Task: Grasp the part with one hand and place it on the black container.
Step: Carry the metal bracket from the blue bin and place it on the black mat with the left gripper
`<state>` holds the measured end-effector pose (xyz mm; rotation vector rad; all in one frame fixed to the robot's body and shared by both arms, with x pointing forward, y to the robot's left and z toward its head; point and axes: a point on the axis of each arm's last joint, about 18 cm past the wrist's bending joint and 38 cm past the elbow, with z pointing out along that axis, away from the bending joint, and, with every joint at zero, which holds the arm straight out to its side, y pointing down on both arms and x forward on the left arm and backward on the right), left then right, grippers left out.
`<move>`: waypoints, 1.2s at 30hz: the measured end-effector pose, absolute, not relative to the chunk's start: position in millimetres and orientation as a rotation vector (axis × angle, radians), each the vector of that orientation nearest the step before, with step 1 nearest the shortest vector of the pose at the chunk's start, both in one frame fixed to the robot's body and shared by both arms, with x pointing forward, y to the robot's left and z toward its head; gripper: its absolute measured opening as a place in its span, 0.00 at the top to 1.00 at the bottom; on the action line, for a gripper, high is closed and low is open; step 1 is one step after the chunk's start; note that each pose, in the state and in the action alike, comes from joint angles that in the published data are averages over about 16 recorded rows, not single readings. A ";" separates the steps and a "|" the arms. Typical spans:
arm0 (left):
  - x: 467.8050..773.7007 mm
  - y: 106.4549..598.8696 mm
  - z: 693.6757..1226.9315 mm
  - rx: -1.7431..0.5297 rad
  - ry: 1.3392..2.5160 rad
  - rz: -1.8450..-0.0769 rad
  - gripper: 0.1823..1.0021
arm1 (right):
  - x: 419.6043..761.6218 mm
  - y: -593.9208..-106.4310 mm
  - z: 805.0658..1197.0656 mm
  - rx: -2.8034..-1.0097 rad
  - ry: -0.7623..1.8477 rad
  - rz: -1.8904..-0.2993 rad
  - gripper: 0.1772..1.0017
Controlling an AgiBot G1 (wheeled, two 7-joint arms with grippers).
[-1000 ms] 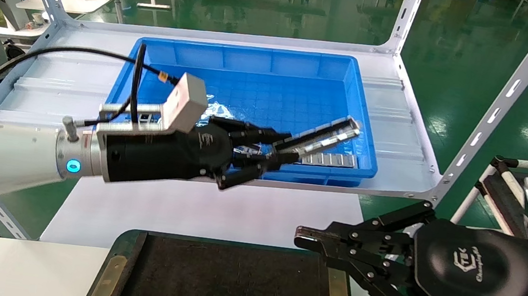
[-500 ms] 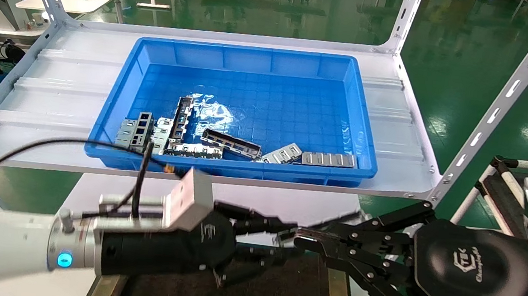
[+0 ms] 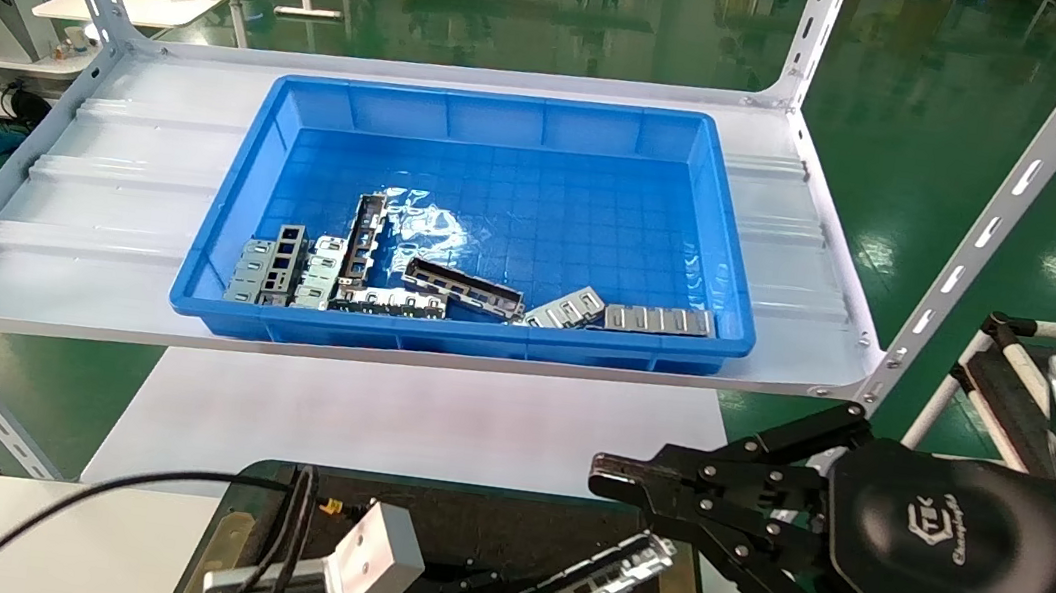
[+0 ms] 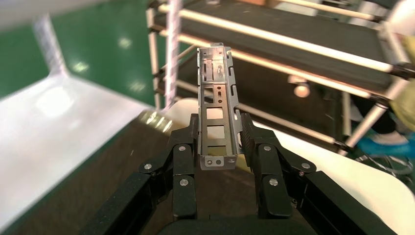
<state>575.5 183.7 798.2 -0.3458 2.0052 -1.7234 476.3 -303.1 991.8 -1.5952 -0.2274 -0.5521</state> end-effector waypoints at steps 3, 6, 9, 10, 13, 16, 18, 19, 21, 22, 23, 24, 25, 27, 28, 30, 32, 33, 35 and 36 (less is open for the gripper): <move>576.9 180.4 779.9 -0.439 1.980 -1.725 0.78 | 476.3 -303.1 991.8 -1.595 -0.227 -0.552 0.98; 578.9 176.7 763.0 -0.534 1.950 -1.725 0.78 | 476.3 -303.1 991.8 -1.595 -0.227 -0.552 0.98; 580.7 172.6 747.6 -0.632 1.917 -1.727 0.78 | 476.3 -303.1 991.8 -1.595 -0.227 -0.552 0.98; 581.2 171.2 742.8 -0.663 1.906 -1.726 0.78 | 476.3 -303.1 991.8 -1.595 -0.227 -0.552 0.98; 582.8 166.8 729.6 -0.751 1.872 -1.722 0.78 | 476.3 -303.1 991.8 -1.595 -0.227 -0.552 0.98; 584.7 162.1 718.6 -0.830 1.838 -1.715 0.78 | 476.3 -303.1 991.8 -1.595 -0.227 -0.552 0.98; 586.1 158.6 712.3 -0.877 1.815 -1.709 0.78 | 476.3 -303.1 991.8 -1.595 -0.227 -0.552 0.98; 586.8 156.8 709.5 -0.899 1.803 -1.705 0.78 | 476.3 -303.1 991.8 -1.595 -0.227 -0.552 0.98; 588.5 153.2 704.2 -0.942 1.779 -1.699 0.78 | 476.3 -303.1 991.8 -1.595 -0.227 -0.552 0.98; 589.4 151.2 701.9 -0.963 1.767 -1.696 0.78 | 476.3 -303.1 991.8 -1.595 -0.227 -0.552 0.98; 590.4 149.3 699.7 -0.981 1.756 -1.692 0.78 | 476.3 -303.1 991.8 -1.595 -0.227 -0.552 0.98; 591.5 147.3 697.6 -1.001 1.743 -1.688 0.78 | 476.3 -303.1 991.8 -1.595 -0.227 -0.552 0.98; 592.6 145.3 695.8 -1.019 1.731 -1.685 0.78 | 476.3 -303.1 991.8 -1.595 -0.227 -0.552 0.98; 595.1 141.4 692.6 -1.054 1.707 -1.677 0.78 | 476.3 -303.1 991.8 -1.595 -0.227 -0.552 0.98; 596.5 139.5 691.3 -1.070 1.696 -1.673 0.78 | 476.3 -303.1 991.8 -1.595 -0.227 -0.552 0.98; 599.6 135.9 688.7 -1.101 1.673 -1.665 0.78 | 476.3 -303.1 991.8 -1.595 -0.227 -0.552 0.98; 602.9 132.7 686.3 -1.131 1.654 -1.655 0.78 | 476.3 -303.1 991.8 -1.595 -0.227 -0.552 0.98; 604.7 131.1 685.1 -1.145 1.644 -1.651 0.78 | 476.3 -303.1 991.8 -1.595 -0.227 -0.552 0.98; 608.4 128.1 683.0 -1.170 1.628 -1.640 0.78 | 476.3 -303.1 991.8 -1.595 -0.227 -0.552 0.98; 610.3 126.7 682.0 -1.181 1.621 -1.635 0.78 | 476.3 -303.1 991.8 -1.595 -0.227 -0.552 0.98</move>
